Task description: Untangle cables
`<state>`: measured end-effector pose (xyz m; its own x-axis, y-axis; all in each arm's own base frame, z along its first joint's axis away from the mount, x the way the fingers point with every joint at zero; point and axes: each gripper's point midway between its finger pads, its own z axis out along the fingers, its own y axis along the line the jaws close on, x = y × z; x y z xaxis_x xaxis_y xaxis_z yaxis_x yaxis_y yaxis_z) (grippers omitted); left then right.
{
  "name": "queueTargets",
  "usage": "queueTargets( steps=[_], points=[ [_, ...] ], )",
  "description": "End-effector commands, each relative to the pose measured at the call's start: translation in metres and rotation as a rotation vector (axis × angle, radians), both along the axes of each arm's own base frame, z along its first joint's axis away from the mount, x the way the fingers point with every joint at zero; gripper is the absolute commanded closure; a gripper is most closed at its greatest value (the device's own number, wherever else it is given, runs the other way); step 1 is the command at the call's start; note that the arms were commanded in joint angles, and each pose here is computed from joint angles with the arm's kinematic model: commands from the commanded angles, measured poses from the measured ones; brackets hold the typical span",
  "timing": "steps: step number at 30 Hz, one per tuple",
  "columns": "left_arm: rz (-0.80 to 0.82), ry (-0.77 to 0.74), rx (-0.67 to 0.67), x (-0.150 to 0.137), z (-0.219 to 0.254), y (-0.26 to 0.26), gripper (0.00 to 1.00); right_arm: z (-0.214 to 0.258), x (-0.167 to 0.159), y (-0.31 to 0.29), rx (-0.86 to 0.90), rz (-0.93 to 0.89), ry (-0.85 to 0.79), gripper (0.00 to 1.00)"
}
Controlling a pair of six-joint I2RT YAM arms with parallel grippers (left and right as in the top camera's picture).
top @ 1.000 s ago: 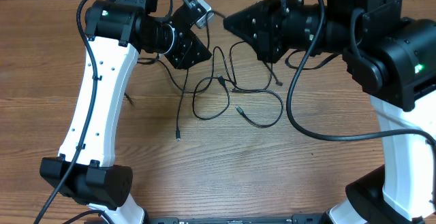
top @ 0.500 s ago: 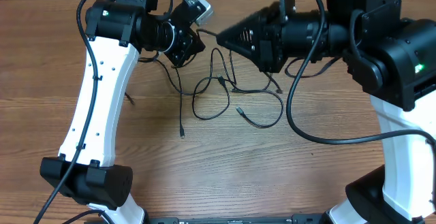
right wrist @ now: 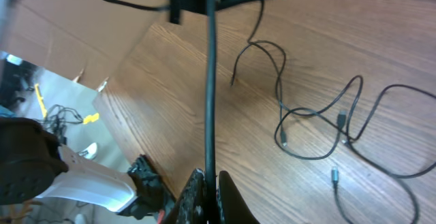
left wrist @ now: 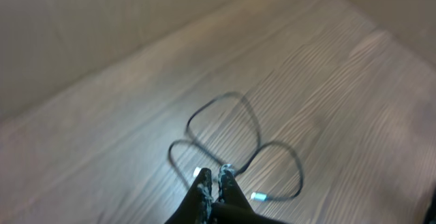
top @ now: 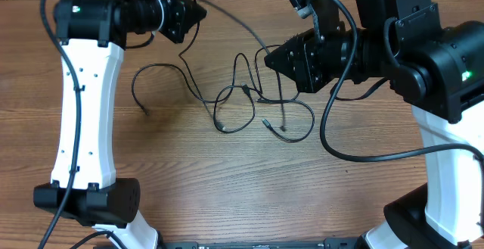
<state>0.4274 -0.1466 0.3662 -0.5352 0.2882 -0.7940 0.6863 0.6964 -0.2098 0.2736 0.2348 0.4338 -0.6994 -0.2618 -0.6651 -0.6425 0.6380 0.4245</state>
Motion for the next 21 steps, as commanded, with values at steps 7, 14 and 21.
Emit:
queueTargets(
  steps=[7, 14, 21],
  points=[
    [-0.071, -0.192, -0.121, -0.038, 0.101, -0.021, 0.96, -0.014, 0.020, 0.006, -0.048, 0.028, -0.029, 0.65],
    [-0.085, -0.255, -0.137, -0.051, 0.125, -0.021, 0.96, -0.017, 0.037, 0.016, -0.032, 0.046, -0.059, 0.50],
    [-0.084, -0.264, -0.131, -0.051, 0.126, -0.019, 0.96, -0.020, 0.022, 0.038, -0.002, 0.374, -0.232, 0.36]
  ],
)
